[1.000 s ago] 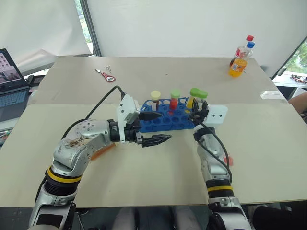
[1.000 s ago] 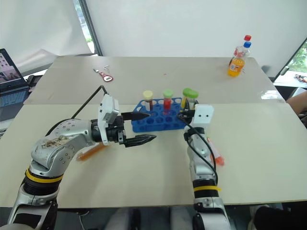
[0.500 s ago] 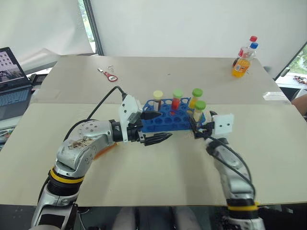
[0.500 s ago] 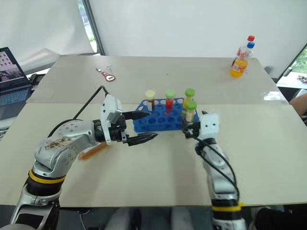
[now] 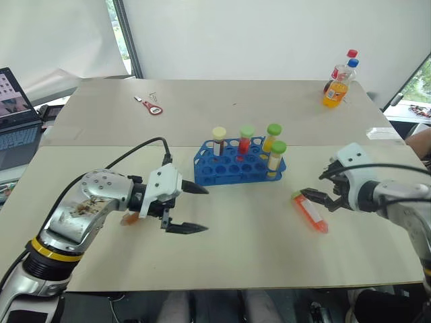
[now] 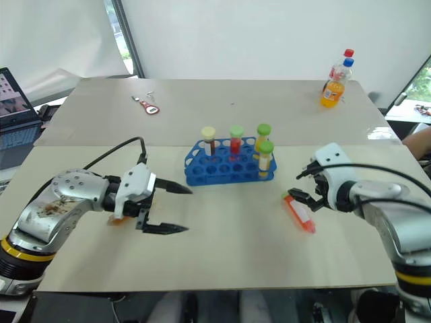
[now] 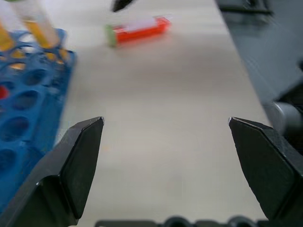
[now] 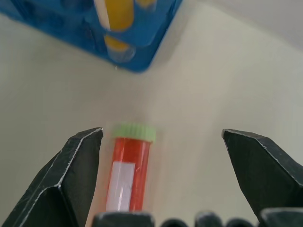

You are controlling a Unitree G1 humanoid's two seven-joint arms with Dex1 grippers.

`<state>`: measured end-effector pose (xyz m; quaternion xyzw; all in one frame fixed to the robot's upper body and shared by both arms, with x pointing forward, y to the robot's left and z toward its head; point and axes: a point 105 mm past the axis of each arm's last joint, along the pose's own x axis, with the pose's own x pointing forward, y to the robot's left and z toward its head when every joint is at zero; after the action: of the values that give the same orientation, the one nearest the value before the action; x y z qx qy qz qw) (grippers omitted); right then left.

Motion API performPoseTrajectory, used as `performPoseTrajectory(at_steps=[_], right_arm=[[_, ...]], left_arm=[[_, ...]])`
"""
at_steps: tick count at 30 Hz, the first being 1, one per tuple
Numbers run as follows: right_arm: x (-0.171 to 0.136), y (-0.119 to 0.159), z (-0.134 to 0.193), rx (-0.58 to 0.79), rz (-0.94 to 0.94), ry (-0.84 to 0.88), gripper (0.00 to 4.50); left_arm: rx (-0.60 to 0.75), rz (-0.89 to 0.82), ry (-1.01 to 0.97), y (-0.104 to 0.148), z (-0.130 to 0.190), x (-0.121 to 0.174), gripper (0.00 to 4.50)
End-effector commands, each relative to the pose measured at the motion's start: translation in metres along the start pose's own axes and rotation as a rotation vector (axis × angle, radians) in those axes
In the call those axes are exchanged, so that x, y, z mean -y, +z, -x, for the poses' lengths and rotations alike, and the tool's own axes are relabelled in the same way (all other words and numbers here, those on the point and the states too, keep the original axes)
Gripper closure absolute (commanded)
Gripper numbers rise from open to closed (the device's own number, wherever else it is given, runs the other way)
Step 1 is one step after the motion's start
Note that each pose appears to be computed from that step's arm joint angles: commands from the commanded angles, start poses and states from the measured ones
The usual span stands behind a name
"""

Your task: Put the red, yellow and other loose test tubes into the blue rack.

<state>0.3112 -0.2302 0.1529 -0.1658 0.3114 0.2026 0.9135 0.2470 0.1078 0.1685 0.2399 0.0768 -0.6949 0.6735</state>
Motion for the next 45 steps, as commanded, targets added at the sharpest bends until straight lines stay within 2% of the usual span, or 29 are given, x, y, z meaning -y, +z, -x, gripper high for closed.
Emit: performPoseTrajectory(at_steps=[1, 5, 11, 15, 21, 22, 24, 31, 36, 37, 40, 45], right_arm=[[0.005, -0.003, -0.005, -0.102, -0.066, 0.038, 0.05], [0.008, -0.008, -0.014, -0.193, -0.073, 0.065, 0.05], [-0.004, -0.017, -0.02, -0.302, -0.067, 0.151, 0.05], [-0.008, -0.022, -0.023, -0.333, -0.06, 0.169, 1.18], [-0.013, -0.021, -0.021, -0.33, -0.06, 0.193, 3.27], [-0.014, -0.02, -0.02, -0.324, -0.063, 0.198, 3.49], [-0.015, -0.016, -0.014, -0.299, -0.063, 0.206, 3.5], [-0.057, 0.038, 0.011, 0.028, -0.007, 0.369, 3.5], [-0.084, 0.077, 0.007, 0.41, 0.009, 0.344, 3.5], [-0.091, 0.087, 0.007, 0.519, 0.0, 0.353, 3.5], [-0.09, 0.114, -0.001, 0.763, -0.07, 0.206, 3.5], [-0.094, 0.128, -0.014, 0.917, -0.005, 0.059, 3.5]], left_arm=[[0.025, -0.078, -0.086, 0.015, 0.001, 0.015, 0.0], [0.006, -0.12, -0.079, 0.012, -0.002, 0.018, 0.0], [0.02, -0.124, -0.058, 0.013, -0.009, 0.023, 0.0], [0.019, -0.124, -0.05, 0.012, -0.011, 0.025, 0.0], [0.017, -0.123, -0.044, 0.011, -0.013, 0.024, 0.0], [0.018, -0.12, -0.043, 0.01, -0.013, 0.024, 0.0], [0.017, -0.11, -0.033, 0.009, -0.011, 0.022, 0.0], [0.046, -0.037, 0.108, 0.003, 0.007, 0.002, 0.0], [0.115, 0.006, 0.206, 0.007, 0.015, -0.01, 0.0], [0.126, 0.014, 0.222, 0.007, 0.017, -0.012, 0.0], [0.119, 0.032, 0.235, 0.005, 0.02, -0.014, 0.0], [0.109, 0.048, 0.226, 0.007, 0.02, -0.014, 0.0]])
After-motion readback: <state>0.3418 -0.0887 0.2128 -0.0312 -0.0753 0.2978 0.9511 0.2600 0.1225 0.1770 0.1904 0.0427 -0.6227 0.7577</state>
